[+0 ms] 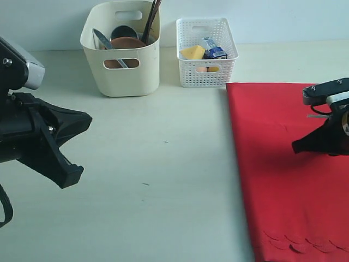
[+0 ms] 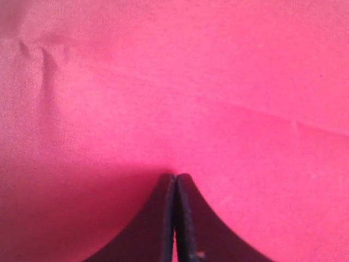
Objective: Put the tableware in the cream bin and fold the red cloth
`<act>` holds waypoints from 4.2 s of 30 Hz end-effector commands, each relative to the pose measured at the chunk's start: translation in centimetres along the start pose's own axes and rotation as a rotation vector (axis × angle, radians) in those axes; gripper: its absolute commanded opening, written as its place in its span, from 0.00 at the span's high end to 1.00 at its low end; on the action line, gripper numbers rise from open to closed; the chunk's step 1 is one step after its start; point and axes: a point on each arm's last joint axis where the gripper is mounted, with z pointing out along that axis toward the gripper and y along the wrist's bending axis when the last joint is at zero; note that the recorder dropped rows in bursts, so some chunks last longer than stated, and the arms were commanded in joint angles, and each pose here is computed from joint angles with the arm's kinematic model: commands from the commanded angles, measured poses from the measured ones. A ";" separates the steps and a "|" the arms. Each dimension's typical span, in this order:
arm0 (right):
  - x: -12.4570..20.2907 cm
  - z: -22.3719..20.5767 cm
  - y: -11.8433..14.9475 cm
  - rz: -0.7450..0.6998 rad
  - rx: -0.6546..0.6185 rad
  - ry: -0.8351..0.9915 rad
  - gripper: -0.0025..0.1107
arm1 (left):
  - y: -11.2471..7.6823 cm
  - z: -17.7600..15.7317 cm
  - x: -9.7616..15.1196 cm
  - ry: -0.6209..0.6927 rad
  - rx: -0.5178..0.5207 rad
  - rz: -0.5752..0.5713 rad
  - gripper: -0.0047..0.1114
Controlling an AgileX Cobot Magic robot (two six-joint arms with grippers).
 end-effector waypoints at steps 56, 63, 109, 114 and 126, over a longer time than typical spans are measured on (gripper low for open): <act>-6.2 2.4 -2.1 0.185 -0.074 -0.124 0.98 | 0.1 -0.2 0.3 0.016 -0.003 -0.008 0.95; -9.8 6.0 -2.6 0.172 -0.065 -0.146 0.98 | 0.0 -0.2 0.4 0.029 -0.002 -0.008 0.95; -4.9 -14.9 -3.9 0.381 -0.094 -0.682 0.98 | -0.2 -1.9 1.3 -0.076 -0.005 -0.073 0.95; -0.8 -15.2 -3.1 0.388 -0.085 -0.749 0.98 | -0.4 -2.8 2.5 -0.160 -0.001 -0.094 0.95; 5.3 -17.1 -2.2 0.432 -0.091 -0.930 0.98 | -1.0 -3.9 5.9 -0.200 0.007 -0.121 0.95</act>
